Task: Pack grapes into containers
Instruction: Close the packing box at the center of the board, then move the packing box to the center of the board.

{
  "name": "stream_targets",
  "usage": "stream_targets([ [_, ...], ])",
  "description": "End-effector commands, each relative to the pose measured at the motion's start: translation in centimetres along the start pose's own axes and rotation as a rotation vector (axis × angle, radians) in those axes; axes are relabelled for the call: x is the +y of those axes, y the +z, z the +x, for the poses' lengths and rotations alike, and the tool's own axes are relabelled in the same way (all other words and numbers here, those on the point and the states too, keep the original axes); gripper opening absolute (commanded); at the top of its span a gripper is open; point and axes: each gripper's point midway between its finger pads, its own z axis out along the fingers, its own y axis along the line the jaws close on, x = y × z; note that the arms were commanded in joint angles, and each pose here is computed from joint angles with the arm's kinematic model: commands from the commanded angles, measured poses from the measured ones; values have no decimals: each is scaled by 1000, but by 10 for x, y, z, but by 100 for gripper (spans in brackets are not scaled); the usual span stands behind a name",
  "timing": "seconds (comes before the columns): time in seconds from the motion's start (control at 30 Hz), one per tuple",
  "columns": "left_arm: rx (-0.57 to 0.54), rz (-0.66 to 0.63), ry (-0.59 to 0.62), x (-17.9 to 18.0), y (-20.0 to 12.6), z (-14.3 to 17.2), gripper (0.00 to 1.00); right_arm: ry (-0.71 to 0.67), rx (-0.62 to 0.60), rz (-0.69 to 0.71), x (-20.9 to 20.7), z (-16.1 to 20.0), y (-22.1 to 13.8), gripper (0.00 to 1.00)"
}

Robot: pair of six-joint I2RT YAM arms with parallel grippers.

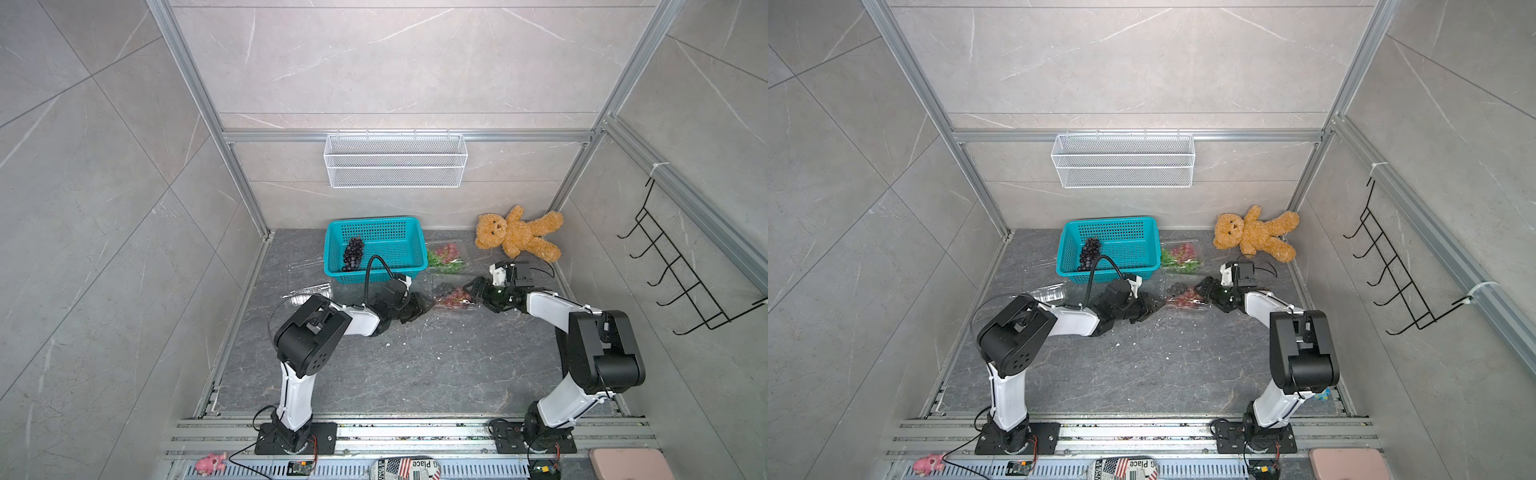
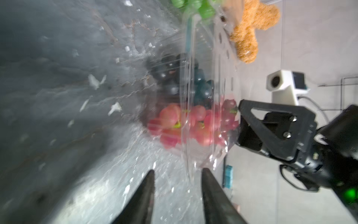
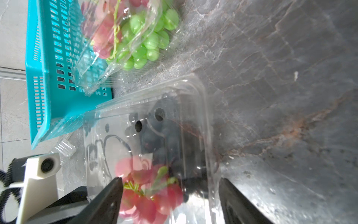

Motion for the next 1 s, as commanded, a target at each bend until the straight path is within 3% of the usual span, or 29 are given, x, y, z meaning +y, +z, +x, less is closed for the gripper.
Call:
stream_targets([
  [0.0, -28, -70, 120, -20, -22, -15, 59, -29, -22, 10, 5, -2, -18, 82],
  [0.2, 23, -72, 155, -37, -4, -25, 73, -23, -9, 8, 2, 2, -13, 79],
  [0.43, 69, -19, 109, -46, 28, -30, 75, -6, 8, 0, 0, 0, 2, 71],
  [0.53, 78, -14, 103, -49, 32, -31, 75, -6, 15, 2, 0, -3, 7, 65],
  [0.97, 72, -35, 84, -44, 38, -45, 76, 1, 21, -11, 5, -22, 25, 59],
])
